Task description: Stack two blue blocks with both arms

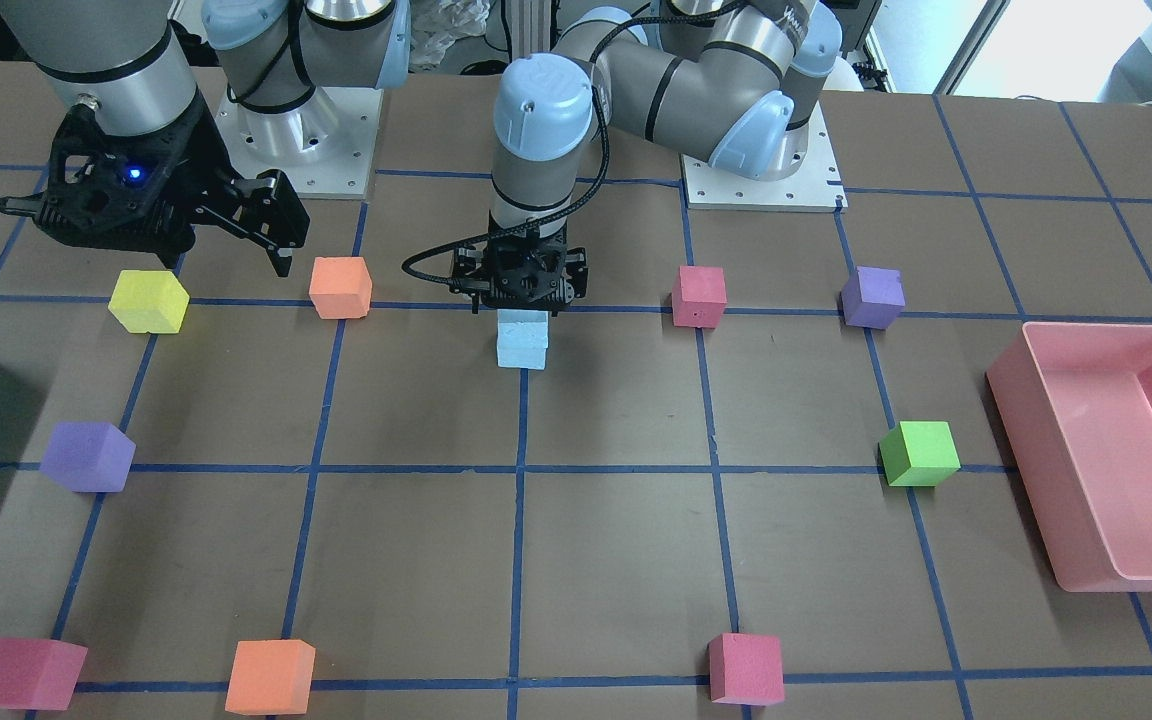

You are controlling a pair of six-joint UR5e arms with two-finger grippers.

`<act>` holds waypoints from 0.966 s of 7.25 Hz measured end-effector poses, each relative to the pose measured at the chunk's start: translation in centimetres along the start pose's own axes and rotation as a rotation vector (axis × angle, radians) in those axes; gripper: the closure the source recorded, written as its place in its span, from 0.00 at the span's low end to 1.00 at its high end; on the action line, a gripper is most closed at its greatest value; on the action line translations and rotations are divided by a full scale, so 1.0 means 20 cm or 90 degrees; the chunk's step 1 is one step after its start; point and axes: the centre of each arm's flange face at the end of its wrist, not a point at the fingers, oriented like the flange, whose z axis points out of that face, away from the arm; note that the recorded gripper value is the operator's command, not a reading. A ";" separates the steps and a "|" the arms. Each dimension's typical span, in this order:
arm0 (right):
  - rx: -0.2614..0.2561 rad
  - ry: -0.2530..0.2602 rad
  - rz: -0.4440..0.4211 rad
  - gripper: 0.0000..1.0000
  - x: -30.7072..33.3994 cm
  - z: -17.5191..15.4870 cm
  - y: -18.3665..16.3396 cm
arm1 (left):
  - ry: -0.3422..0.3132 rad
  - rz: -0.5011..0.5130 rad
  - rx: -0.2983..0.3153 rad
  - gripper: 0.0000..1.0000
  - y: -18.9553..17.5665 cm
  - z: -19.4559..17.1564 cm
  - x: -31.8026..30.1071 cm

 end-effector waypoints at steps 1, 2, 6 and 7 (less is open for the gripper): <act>0.000 -0.001 0.000 0.00 0.00 0.00 0.00 | 0.006 0.011 0.020 0.00 -0.07 -0.15 -0.03; 0.000 -0.001 0.000 0.00 0.00 0.00 0.00 | 0.003 0.022 0.025 0.00 -0.17 -0.32 -0.13; 0.001 0.002 0.001 0.00 0.00 0.00 0.00 | -0.016 0.079 0.016 0.00 -0.52 -1.10 -0.90; 0.001 0.003 0.001 0.00 0.00 0.00 0.00 | -0.018 0.077 0.017 0.00 -0.53 -1.24 -1.03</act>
